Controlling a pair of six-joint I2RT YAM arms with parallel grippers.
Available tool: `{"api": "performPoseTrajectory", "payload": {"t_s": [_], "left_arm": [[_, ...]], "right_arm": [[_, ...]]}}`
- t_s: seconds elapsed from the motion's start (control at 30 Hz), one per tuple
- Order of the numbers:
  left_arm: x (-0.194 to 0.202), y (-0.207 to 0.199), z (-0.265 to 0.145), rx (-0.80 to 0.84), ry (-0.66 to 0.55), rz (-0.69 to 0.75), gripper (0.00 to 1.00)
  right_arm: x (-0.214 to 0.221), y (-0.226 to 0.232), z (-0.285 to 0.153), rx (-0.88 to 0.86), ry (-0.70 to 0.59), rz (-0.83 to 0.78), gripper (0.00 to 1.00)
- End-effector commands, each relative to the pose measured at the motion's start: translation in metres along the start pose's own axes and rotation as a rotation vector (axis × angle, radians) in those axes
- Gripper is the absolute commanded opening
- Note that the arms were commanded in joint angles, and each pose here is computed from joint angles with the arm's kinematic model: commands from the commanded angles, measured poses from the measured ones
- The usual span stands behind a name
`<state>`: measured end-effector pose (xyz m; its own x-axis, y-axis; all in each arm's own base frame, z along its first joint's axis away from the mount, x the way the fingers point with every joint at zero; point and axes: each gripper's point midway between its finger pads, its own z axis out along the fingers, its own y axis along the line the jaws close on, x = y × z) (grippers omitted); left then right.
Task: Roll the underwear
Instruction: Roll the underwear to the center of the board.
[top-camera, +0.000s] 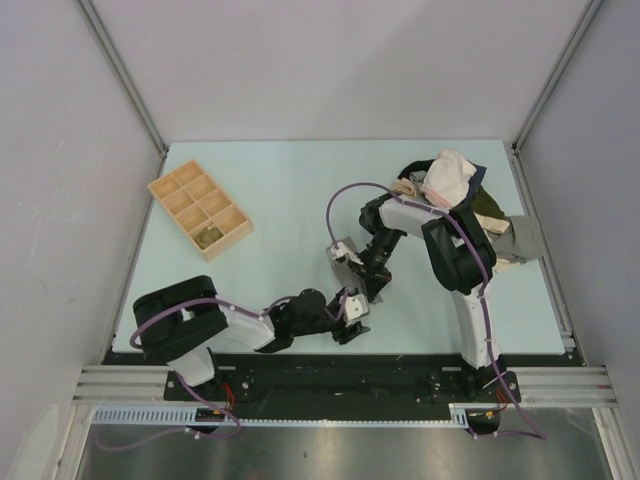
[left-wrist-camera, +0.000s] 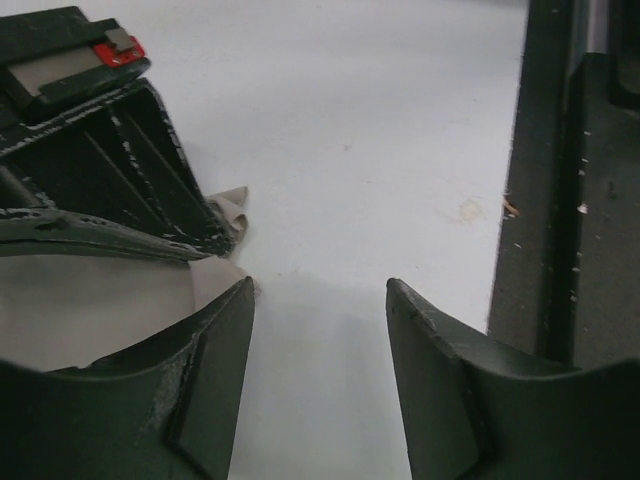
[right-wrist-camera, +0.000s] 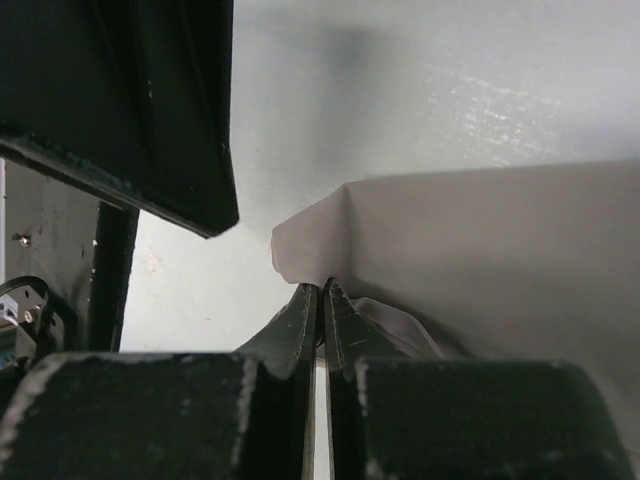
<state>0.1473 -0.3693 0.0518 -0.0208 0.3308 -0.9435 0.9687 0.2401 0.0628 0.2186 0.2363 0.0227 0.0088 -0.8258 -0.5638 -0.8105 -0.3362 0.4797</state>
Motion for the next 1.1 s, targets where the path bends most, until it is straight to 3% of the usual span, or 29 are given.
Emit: {"api": "performPoseTrajectory", "payload": {"t_s": [0.0,0.4,0.73,1.07], "left_arm": [[-0.016,0.022,0.012,-0.114,-0.028,0.026,0.60],[0.003,0.039,0.027,-0.183,0.065,0.068,0.65],[0.024,0.049,0.038,-0.229,0.158,0.066,0.47],[0.046,0.053,0.036,-0.255,0.231,0.071,0.39]], "right_arm": [[-0.007,0.014,-0.001,-0.059,-0.026,0.083,0.00],[-0.006,0.017,-0.005,-0.085,-0.030,0.106,0.00],[-0.003,0.019,-0.009,-0.090,-0.038,0.109,0.00],[-0.004,0.021,-0.012,-0.096,-0.047,0.107,0.00]]}}
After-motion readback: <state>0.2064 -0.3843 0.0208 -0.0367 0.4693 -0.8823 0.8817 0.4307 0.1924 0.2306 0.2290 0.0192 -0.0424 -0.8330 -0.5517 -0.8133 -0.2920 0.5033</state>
